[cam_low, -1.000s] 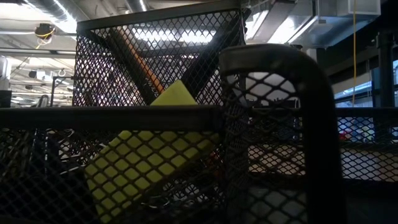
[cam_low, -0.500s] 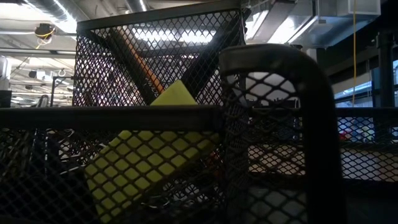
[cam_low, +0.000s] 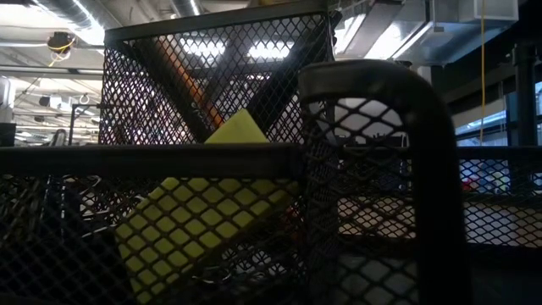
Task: Pick and place office supplies into organizer
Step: Put the yellow scissors into the black desk organizer
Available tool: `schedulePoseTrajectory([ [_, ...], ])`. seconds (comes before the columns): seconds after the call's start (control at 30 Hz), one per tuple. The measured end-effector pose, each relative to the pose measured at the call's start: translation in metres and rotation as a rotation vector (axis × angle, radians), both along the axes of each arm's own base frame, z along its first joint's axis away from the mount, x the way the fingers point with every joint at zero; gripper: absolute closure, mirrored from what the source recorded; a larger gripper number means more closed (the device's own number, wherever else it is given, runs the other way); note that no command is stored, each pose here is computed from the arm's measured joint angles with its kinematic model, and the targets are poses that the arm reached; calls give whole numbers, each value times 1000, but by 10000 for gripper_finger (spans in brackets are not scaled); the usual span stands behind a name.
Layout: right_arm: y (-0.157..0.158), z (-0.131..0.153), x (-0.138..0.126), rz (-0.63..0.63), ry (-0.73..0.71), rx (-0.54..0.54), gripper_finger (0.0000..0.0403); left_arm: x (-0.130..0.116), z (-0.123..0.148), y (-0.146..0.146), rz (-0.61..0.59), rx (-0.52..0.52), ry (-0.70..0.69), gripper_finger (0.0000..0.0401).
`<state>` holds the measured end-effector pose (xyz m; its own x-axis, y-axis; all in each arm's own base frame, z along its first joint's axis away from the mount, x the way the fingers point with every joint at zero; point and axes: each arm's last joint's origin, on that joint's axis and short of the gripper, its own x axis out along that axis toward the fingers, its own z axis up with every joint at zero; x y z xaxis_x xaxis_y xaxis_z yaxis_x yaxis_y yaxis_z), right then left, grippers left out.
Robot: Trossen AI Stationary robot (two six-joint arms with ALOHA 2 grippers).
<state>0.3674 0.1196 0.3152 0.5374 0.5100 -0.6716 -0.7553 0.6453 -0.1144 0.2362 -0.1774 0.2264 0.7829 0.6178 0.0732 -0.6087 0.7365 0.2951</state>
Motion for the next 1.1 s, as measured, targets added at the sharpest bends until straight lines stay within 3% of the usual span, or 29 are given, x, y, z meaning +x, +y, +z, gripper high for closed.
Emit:
schedulePoseTrajectory([
  [0.87,25,-34,12,106,25,-73,368,2,-3,0,9,29,34,274],
  [1.1,25,-37,13,97,40,-69,332,2,-4,0,13,33,41,274],
])
